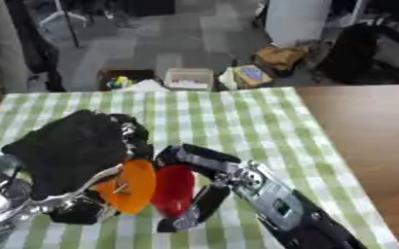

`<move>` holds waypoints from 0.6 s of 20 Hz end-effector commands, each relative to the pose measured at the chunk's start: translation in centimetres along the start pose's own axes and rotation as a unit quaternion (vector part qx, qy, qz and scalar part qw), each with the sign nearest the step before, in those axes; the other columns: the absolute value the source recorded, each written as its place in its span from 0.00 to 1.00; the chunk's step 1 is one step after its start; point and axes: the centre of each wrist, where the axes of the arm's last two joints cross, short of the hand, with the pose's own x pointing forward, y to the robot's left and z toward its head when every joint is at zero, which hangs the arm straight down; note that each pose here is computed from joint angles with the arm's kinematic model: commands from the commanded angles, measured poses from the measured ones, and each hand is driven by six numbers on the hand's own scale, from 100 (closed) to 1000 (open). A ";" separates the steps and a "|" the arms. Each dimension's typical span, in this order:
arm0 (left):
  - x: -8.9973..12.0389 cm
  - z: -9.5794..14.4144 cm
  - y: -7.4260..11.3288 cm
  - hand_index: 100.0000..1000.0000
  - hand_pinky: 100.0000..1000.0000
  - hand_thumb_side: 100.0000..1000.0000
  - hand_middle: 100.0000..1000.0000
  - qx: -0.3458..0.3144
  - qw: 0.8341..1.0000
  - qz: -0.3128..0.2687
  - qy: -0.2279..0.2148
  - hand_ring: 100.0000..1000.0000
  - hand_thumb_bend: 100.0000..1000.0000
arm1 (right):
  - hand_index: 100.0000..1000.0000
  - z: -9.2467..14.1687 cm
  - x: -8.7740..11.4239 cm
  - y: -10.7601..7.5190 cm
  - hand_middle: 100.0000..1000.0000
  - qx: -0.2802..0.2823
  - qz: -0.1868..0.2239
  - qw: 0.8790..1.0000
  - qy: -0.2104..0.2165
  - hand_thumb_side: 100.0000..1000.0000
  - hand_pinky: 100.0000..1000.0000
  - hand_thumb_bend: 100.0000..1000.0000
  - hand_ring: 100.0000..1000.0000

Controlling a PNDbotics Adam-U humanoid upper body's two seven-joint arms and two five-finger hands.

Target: Pour the contents of one cup into another cup.

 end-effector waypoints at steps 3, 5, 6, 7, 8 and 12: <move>-0.4 0.2 1.2 0.53 0.00 0.00 0.14 0.013 0.999 -0.030 0.024 0.62 0.53 | 0.38 -0.8 1.2 -0.7 0.21 -0.002 0.010 1.000 -0.021 0.00 0.16 0.08 0.21; -0.4 0.2 1.3 0.53 0.00 0.00 0.14 0.018 0.999 -0.033 0.031 0.63 0.52 | 0.38 -0.9 1.3 -0.7 0.21 0.000 0.010 1.000 -0.024 0.00 0.16 0.08 0.21; -0.3 0.2 1.4 0.53 0.00 0.00 0.14 0.020 0.999 -0.034 0.034 0.63 0.52 | 0.38 -1.0 1.4 -0.7 0.21 0.001 0.011 1.000 -0.026 0.00 0.16 0.08 0.21; -0.3 0.1 1.4 0.53 0.00 0.00 0.14 0.023 0.998 -0.035 0.037 0.63 0.52 | 0.38 -1.2 1.5 -0.6 0.21 0.003 0.011 1.000 -0.028 0.00 0.16 0.08 0.21; -0.3 0.1 1.5 0.53 0.00 0.00 0.14 0.026 0.998 -0.035 0.039 0.63 0.52 | 0.38 -1.3 1.6 -0.6 0.21 0.006 0.011 0.999 -0.030 0.00 0.16 0.08 0.21; -0.1 -0.2 1.8 0.53 0.00 0.00 0.14 0.040 0.997 -0.039 0.048 0.64 0.52 | 0.38 -1.8 2.1 -0.4 0.21 0.020 0.017 0.999 -0.041 0.00 0.16 0.08 0.21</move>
